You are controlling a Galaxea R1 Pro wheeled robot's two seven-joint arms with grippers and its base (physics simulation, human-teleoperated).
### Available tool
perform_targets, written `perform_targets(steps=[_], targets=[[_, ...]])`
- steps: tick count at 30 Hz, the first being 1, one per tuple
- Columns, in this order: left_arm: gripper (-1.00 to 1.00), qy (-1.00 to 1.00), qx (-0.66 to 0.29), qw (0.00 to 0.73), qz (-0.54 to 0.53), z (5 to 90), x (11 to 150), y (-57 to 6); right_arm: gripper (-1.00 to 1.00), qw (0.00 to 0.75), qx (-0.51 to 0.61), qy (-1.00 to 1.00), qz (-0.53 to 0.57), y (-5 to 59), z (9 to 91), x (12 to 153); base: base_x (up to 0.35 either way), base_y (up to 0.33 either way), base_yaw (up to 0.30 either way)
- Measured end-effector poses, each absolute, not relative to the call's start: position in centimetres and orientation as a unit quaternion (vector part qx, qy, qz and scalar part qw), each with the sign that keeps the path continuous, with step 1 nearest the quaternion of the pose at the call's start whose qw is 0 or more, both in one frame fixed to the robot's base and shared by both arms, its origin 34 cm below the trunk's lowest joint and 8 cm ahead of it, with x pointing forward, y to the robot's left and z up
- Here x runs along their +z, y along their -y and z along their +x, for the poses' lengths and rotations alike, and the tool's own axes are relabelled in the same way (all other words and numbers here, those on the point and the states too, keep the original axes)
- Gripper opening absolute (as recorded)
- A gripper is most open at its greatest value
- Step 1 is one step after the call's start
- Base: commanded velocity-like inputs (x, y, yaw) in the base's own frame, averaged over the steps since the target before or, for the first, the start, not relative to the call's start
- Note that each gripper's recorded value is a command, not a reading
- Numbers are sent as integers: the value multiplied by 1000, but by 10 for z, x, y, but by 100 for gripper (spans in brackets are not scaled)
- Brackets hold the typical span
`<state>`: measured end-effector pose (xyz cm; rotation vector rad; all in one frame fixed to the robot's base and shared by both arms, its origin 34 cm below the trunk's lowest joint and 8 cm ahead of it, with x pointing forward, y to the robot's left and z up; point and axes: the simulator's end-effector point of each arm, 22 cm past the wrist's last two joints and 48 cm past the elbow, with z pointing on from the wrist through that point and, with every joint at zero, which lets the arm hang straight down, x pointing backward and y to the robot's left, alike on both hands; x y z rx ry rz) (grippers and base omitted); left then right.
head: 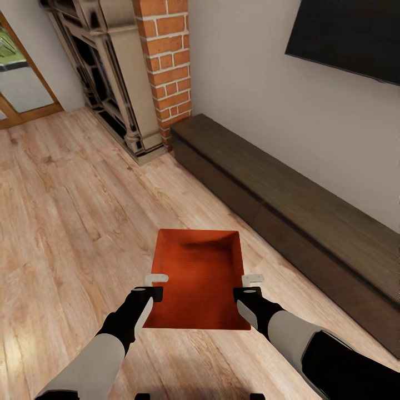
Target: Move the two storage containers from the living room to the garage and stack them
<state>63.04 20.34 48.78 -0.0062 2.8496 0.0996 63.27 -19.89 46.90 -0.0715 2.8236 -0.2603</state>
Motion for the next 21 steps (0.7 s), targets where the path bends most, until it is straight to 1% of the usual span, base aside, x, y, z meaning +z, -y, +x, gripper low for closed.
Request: perform_targets(steps=[21], targets=[[-100, -989, 35, 145, -1, 629, 519, -203, -100, 152, -89, -984, -23, 199, 630, 499, 0, 0, 0]])
